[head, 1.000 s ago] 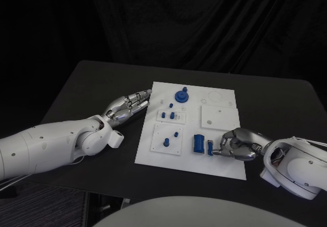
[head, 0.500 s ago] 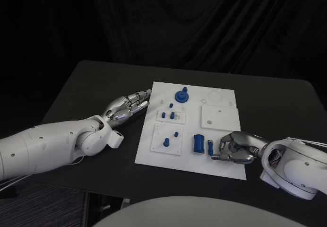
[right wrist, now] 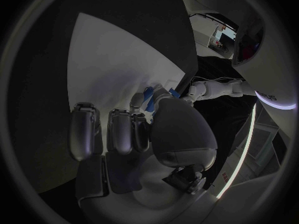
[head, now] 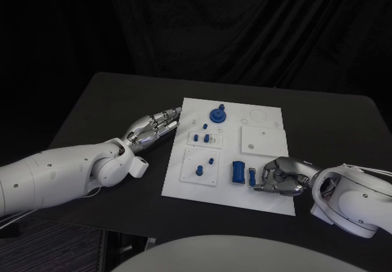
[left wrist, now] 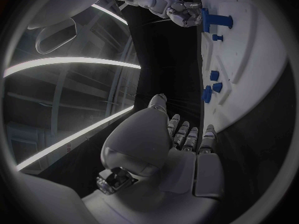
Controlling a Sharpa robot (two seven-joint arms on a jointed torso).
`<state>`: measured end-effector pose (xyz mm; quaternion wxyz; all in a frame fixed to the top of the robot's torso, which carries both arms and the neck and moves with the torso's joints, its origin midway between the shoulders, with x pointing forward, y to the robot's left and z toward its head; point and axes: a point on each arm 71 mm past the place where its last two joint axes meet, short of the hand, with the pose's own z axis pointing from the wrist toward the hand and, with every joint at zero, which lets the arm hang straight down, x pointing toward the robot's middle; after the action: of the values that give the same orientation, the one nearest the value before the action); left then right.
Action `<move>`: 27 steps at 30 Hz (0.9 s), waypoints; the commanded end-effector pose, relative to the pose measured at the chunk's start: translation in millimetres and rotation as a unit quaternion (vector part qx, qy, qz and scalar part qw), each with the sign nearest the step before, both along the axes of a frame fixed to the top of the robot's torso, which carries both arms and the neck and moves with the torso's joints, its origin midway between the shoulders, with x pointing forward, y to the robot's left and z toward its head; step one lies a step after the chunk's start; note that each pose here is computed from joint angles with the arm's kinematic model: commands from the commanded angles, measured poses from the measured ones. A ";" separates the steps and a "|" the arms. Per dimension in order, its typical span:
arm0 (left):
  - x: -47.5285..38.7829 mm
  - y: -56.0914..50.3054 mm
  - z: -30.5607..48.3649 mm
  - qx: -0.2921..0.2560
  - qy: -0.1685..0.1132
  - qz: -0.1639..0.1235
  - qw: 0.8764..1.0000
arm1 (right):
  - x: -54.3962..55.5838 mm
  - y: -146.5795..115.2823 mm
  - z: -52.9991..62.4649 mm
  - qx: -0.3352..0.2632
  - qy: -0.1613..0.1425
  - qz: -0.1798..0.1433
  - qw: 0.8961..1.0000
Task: Assemble the parts on the task board
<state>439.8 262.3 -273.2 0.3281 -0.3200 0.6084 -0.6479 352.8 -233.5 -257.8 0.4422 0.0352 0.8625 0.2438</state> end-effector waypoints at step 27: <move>-1.1 -2.3 -0.4 -0.008 -0.003 -0.007 1.000 | 6.8 -0.1 -7.1 -0.024 0.009 -0.010 1.000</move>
<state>439.9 261.6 -274.0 0.3272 -0.3201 0.6089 -0.6478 359.1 -231.1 -263.5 0.4396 0.0329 0.8667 0.2334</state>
